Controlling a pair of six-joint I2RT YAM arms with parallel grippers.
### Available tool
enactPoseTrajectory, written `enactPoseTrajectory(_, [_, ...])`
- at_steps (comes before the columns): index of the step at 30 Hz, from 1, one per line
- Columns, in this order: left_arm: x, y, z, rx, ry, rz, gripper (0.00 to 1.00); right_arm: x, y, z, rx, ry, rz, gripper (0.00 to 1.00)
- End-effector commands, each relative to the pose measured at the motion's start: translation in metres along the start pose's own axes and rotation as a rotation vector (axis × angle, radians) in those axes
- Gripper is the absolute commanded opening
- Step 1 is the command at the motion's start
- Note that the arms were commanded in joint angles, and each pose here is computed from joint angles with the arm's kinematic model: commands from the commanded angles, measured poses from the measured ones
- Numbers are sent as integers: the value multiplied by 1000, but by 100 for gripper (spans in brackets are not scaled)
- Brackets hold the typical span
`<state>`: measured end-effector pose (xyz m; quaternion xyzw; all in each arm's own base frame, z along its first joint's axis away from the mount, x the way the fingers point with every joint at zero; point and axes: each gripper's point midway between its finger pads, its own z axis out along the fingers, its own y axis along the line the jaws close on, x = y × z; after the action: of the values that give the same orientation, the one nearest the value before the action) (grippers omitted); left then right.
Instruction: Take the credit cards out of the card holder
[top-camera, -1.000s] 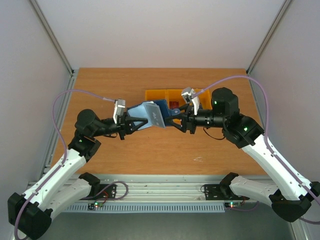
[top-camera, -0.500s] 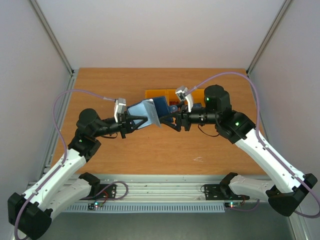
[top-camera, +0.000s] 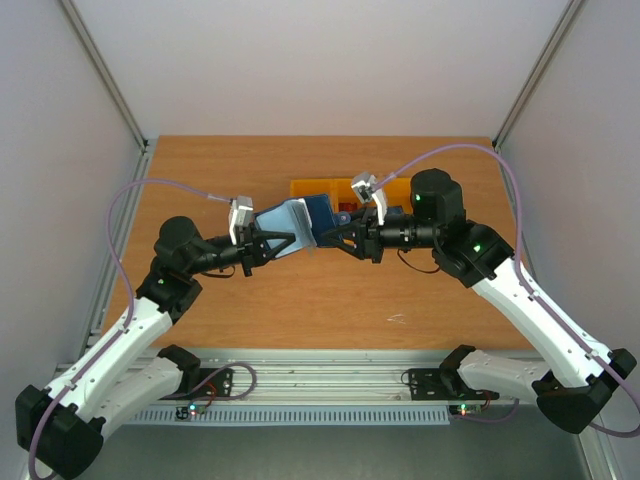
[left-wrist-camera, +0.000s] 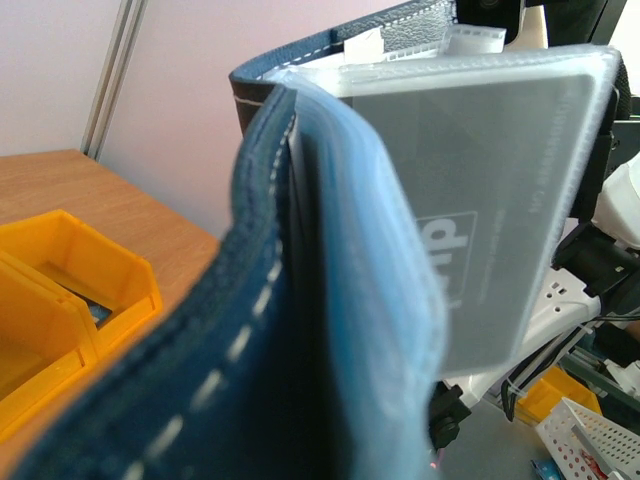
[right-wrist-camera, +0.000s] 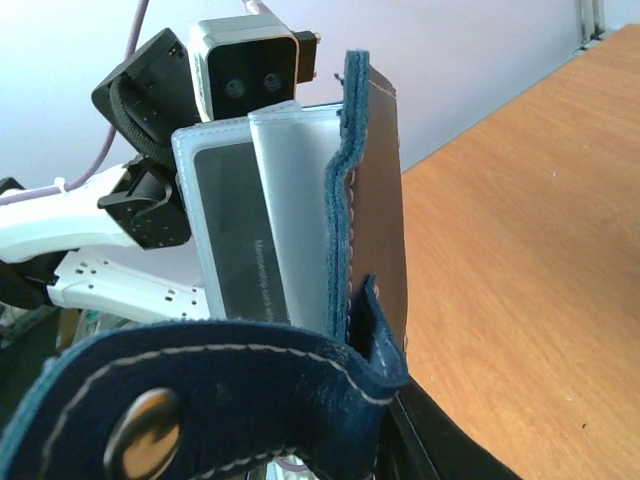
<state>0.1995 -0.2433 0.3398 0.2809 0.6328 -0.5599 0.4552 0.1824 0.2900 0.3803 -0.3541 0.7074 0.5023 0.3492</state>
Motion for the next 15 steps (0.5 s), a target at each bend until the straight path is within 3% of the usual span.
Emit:
enactPoseTrajectory(1, [-24, -14, -2, 27, -53, 81, 0, -8, 2, -4, 17, -26, -19, 30])
enactPoseTrajectory(3, [-24, -13, -2, 23, -53, 78, 0, -7, 0, -3, 22, -18, -13, 45])
enactPoseTrajectory(5, [-24, -13, -2, 20, -53, 77, 0, -4, -1, 1, 7, 2, -3, 52])
enactPoseTrajectory(15, [-23, -12, -2, 14, -55, 79, 0, -6, -21, 10, 134, -7, -2, 60])
